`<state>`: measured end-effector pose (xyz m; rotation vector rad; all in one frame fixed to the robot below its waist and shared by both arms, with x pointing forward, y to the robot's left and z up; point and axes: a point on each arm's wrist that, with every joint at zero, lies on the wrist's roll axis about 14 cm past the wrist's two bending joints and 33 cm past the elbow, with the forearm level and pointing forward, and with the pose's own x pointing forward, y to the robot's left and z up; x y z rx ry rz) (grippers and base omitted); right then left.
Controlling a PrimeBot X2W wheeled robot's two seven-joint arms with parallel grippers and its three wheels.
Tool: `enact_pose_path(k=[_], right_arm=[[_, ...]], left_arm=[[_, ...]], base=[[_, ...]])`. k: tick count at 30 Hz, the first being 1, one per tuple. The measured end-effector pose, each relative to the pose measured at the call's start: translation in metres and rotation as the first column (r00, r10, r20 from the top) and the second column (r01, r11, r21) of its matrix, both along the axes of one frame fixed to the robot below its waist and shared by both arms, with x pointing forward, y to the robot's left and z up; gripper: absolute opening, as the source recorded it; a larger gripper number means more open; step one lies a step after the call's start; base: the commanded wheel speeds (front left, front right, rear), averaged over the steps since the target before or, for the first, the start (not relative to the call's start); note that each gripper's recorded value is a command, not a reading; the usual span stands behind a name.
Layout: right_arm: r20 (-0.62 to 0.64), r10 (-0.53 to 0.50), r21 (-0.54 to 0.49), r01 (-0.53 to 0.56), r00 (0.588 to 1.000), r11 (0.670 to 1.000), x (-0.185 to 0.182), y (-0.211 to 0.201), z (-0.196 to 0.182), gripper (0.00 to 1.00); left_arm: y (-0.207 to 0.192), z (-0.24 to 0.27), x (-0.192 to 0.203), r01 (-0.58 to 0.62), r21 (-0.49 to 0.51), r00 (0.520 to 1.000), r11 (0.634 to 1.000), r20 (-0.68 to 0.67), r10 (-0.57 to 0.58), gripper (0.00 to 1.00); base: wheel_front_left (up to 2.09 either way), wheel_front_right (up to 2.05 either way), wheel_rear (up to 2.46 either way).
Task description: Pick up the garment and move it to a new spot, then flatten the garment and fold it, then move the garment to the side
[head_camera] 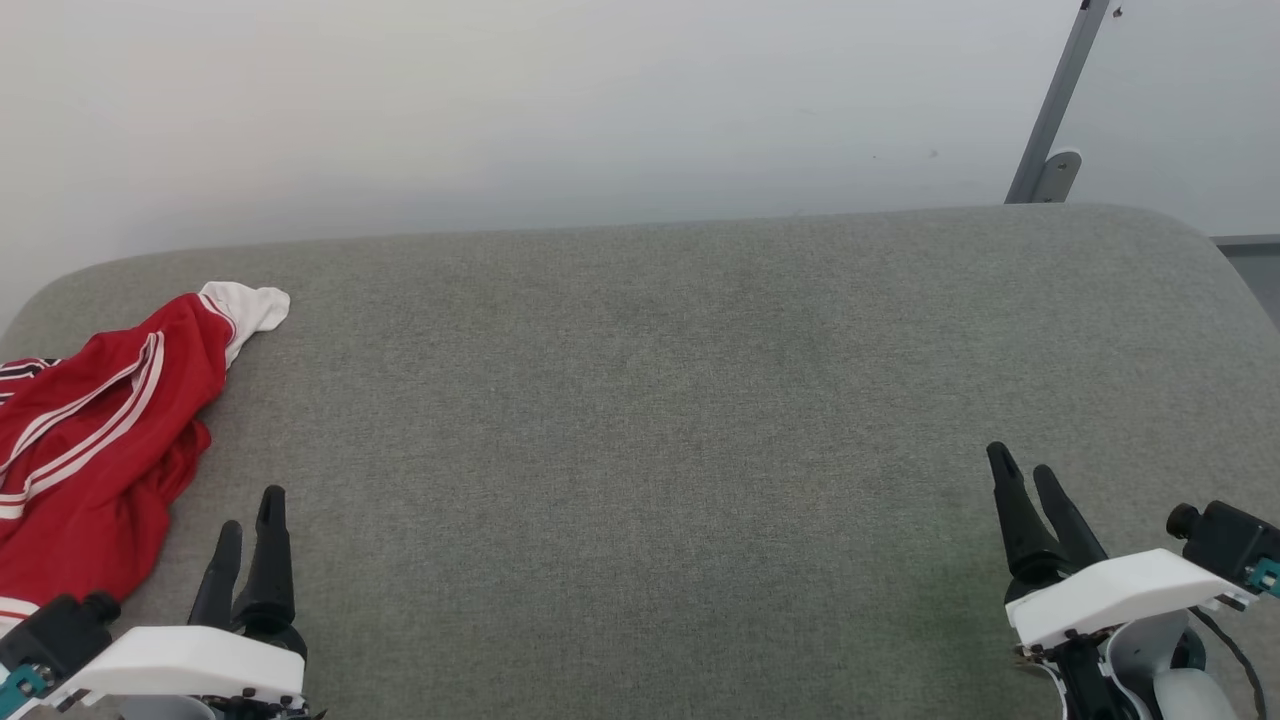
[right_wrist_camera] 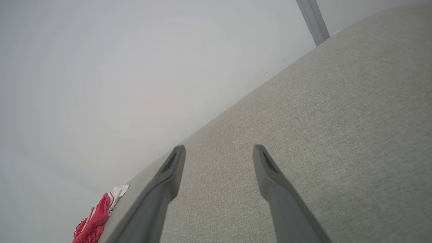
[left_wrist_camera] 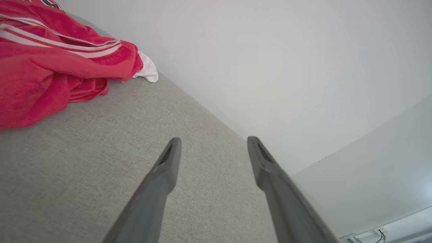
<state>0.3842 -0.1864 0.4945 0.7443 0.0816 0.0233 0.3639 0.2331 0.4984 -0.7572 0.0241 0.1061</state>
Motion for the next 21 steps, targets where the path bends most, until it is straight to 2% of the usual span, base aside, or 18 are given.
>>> enact_pose_path(k=[21], right_arm=[[0.042, 0.029, -0.207, -0.020, 0.999, 0.978, 0.001, 0.003, 0.011, 1.00]], left_arm=[[0.001, 0.011, -0.005, 0.017, 0.210, 0.999, 0.978, 0.044, -0.027, 1.00]], base=[[0.00, 0.00, 0.00]])
